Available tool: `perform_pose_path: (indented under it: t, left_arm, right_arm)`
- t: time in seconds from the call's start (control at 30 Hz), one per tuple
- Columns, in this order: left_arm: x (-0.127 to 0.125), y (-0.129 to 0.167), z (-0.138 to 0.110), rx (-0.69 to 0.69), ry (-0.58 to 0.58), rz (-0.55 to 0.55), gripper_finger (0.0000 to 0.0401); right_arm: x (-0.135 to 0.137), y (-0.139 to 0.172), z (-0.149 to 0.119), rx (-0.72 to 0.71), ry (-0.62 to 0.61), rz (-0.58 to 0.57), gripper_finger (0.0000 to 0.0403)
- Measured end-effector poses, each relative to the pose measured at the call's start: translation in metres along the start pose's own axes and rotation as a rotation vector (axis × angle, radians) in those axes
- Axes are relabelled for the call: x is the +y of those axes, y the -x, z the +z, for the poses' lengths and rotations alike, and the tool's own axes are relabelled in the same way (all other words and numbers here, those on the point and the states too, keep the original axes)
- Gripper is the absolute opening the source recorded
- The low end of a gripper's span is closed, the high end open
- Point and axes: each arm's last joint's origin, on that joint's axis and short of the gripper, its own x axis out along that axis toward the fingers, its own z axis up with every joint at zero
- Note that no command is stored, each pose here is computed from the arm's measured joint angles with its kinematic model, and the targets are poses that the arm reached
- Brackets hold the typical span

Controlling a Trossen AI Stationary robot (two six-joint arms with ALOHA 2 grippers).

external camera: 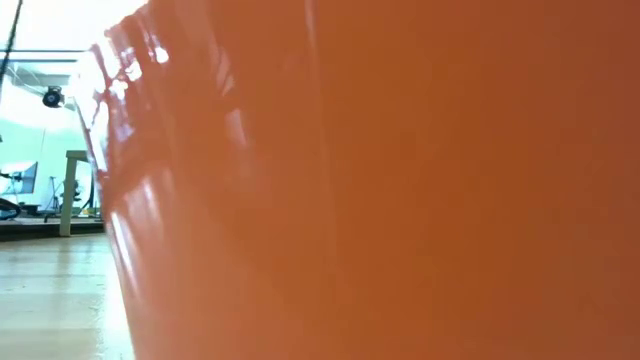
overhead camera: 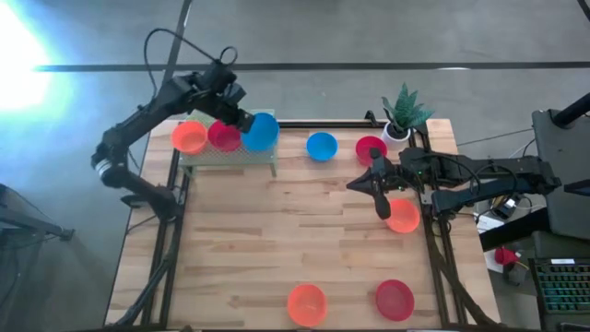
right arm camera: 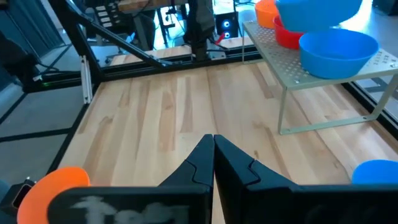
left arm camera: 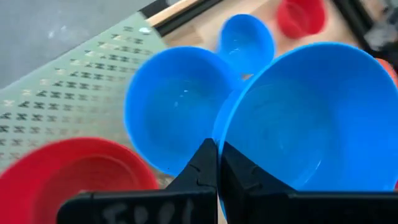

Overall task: Pick & Place Mini bowls
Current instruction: Stack the bottom blue bowl on top of the other blue bowl on the shelf

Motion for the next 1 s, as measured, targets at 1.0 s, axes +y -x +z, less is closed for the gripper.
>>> perform_pose_path:
  t: [1.0]
  left_arm:
    - [0.024, -0.034, 0.013, 0.053, 0.081, 0.156, 0.0031]
  right_arm:
    - [0.000, 0.000, 0.001, -0.015, 0.056, 0.004, 0.0008]
